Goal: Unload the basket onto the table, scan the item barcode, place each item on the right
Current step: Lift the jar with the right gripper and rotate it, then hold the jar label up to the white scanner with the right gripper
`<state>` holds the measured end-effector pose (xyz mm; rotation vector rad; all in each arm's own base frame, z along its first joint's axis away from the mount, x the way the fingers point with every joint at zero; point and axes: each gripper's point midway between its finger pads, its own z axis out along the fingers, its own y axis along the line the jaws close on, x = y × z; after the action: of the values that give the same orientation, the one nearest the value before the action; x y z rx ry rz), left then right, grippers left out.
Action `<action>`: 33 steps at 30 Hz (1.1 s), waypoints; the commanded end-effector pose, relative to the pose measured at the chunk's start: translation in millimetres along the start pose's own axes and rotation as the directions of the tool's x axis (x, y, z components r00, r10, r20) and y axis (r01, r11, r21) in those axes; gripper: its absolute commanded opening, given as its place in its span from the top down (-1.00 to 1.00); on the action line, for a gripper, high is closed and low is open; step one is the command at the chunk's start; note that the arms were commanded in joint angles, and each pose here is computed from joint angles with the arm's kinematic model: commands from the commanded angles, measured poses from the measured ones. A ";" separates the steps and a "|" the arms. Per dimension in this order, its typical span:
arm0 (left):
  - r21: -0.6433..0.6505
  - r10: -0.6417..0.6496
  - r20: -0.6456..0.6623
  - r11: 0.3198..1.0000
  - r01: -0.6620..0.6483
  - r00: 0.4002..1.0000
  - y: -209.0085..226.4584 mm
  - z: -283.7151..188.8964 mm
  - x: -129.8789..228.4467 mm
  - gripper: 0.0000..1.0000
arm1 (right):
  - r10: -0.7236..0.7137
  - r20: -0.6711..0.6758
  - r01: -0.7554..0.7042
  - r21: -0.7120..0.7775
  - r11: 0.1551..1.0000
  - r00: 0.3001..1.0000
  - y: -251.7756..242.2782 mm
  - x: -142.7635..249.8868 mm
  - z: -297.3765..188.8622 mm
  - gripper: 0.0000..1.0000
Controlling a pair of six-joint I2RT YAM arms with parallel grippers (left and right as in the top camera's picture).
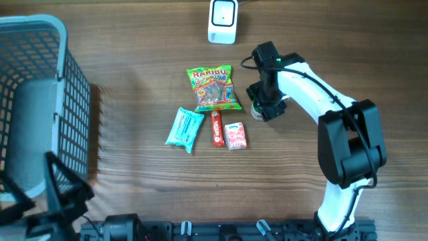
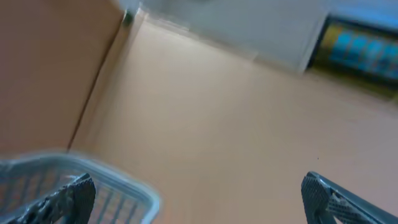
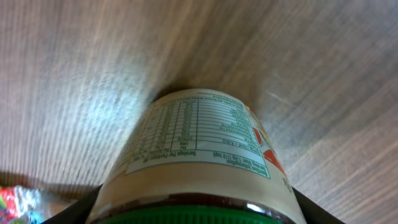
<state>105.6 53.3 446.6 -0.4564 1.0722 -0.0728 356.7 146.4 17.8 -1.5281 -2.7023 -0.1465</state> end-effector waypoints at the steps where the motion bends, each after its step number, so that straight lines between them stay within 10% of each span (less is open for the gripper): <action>1: -0.060 0.027 -0.095 0.998 -0.033 0.995 15.3 -2.4 27.5 -1.00 | -0.268 -0.025 0.266 -0.045 0.963 0.963 11.3 6.7 -3.0 -0.06; 14: 0.341 0.290 -0.553 0.934 -0.105 0.781 1.7 -15.6 242.3 -1.00 | -0.613 -0.137 0.535 -0.366 0.761 0.778 24.0 65.6 -99.6 0.01; 33: 0.229 0.297 -0.693 0.955 -0.190 0.657 57.5 -35.0 326.6 -1.00 | -0.827 -0.290 0.504 -0.679 0.533 0.482 -8.1 139.6 -170.4 0.00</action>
<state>216.9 17.2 148.7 -0.2075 1.9211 -0.0288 275.1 238.6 172.0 -0.2427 -2.5898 -1.0978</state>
